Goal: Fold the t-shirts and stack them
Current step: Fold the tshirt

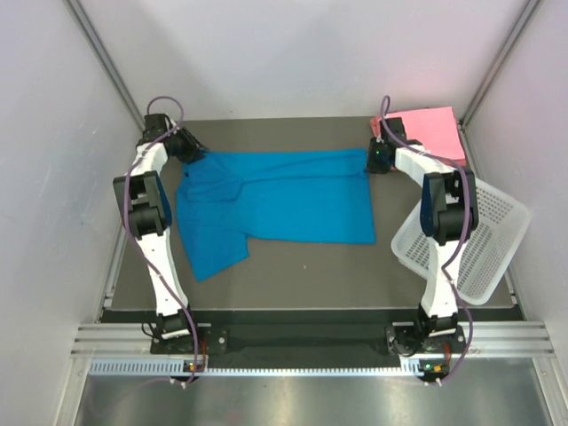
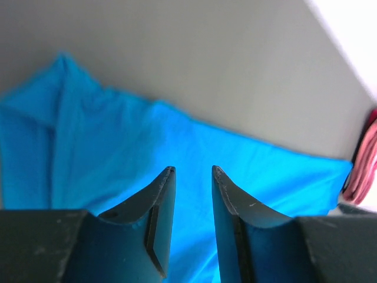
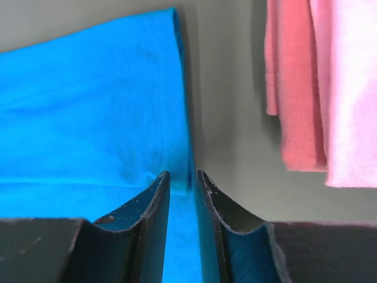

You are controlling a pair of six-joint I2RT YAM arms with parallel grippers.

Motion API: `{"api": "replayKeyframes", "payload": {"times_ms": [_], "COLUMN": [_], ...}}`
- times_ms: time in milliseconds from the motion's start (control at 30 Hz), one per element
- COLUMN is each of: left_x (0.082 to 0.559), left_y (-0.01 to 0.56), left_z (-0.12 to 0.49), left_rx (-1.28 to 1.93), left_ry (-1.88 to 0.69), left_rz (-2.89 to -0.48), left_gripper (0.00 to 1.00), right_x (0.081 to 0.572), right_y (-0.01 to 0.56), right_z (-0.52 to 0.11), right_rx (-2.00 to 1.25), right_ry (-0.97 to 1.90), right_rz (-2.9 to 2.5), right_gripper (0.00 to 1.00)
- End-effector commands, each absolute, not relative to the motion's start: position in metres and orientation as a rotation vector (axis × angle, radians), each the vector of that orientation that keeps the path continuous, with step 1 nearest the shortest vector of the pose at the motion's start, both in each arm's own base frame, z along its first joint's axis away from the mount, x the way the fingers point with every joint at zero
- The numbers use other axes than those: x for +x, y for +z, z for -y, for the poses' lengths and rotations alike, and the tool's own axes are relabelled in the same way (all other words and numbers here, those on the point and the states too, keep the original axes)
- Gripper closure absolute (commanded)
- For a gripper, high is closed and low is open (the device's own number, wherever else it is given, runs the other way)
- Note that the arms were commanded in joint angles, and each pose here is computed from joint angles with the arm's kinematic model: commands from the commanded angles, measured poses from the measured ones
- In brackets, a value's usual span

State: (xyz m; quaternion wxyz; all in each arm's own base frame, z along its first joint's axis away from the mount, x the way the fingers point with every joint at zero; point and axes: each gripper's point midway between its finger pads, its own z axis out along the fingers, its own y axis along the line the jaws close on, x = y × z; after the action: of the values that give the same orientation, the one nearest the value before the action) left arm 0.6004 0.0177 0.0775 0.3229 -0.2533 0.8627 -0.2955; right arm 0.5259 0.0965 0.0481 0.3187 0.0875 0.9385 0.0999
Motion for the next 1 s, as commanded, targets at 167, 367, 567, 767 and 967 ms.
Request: {"api": "replayKeyframes", "payload": {"times_ms": [167, 367, 567, 767, 967], "left_x": [0.576, 0.568, 0.568, 0.569, 0.57], "left_y": [0.066, 0.038, 0.028, 0.023, 0.024], "left_z": [-0.014, -0.022, -0.028, -0.035, -0.036], "left_rx": [-0.706, -0.763, -0.777, -0.792, -0.792], "left_ry": [-0.692, -0.63, -0.598, -0.573, -0.561], "left_rz": [-2.352, -2.406, -2.419, -2.416, -2.415], "left_gripper": [0.64, 0.64, 0.64, 0.64, 0.64], "right_x": [0.536, 0.533, 0.531, 0.525, 0.524], "right_y": [0.06, 0.054, 0.05, 0.047, 0.048], "right_z": [-0.102, -0.103, -0.105, -0.105, -0.105], "right_rx": [0.092, 0.076, 0.04, 0.017, -0.005], "right_ry": [0.306, 0.312, 0.329, 0.325, 0.326], "right_rz": [-2.429, -2.444, -2.458, -2.478, -2.476], "right_gripper": [0.77, 0.78, 0.78, 0.72, 0.71]}}
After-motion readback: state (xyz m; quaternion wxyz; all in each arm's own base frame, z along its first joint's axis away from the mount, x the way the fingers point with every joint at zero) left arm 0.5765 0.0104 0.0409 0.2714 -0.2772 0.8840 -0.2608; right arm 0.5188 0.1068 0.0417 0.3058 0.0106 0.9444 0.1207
